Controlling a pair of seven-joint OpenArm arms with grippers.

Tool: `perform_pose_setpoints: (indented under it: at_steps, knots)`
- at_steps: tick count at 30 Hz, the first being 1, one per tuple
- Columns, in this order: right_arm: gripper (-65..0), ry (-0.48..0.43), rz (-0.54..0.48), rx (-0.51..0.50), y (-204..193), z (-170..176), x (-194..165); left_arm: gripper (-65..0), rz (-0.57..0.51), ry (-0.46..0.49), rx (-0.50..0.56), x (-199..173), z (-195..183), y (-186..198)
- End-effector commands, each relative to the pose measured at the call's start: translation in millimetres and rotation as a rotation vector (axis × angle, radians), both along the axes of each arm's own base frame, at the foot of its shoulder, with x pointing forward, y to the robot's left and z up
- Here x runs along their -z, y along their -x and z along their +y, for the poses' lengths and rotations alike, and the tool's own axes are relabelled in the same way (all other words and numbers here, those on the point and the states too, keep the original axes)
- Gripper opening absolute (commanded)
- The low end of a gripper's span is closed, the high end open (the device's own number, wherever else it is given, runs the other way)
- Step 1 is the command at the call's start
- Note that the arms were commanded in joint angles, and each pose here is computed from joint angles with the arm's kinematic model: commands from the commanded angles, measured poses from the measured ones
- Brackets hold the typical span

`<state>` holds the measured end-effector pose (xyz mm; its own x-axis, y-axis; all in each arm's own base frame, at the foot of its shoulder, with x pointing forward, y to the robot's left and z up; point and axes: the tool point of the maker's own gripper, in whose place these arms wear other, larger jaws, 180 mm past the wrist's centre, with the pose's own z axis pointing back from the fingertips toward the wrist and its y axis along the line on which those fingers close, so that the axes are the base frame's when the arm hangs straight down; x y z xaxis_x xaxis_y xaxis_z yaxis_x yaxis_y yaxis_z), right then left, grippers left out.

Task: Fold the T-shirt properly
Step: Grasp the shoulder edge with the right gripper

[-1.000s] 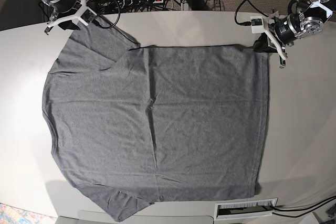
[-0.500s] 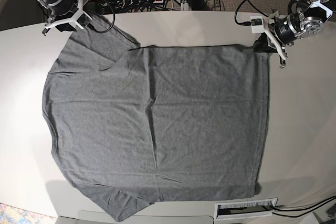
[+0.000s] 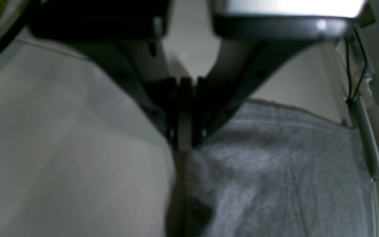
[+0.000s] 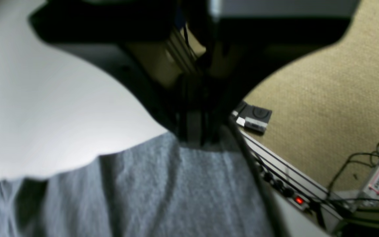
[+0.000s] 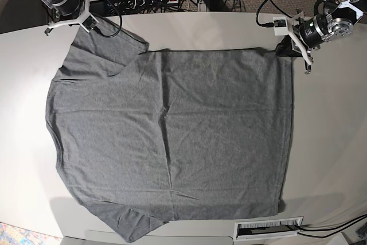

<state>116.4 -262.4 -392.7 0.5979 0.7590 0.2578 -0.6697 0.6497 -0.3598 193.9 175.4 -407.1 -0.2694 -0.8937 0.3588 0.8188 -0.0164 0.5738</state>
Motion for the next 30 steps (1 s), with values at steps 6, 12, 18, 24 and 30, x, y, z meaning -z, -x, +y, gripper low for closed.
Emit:
perform_pose_setpoints:
  at_steps: [6, 12, 18, 24, 30]
  knots:
    - [-65.0, -0.028, 0.020, -0.032, 15, 23, -26, -65.0, 0.048, -0.034, 0.018, 6, 9, 14]
    - [-65.0, 0.011, 0.019, -0.094, 28, 33, -42, -65.0, 0.074, -0.047, 0.031, 8, 11, 27]
    - [-43.3, 0.041, 0.051, -0.078, 33, 20, -29, -65.0, 0.043, -0.025, 0.031, 4, 6, 24]
    - [-35.4, 0.060, 0.018, -0.074, 19, 9, -21, -65.0, 0.036, -0.022, 0.028, 3, 6, 23]
    - [-35.4, 0.037, -0.048, -0.081, -2, 12, -25, -65.0, 0.036, -0.017, 0.026, 3, 4, 23]
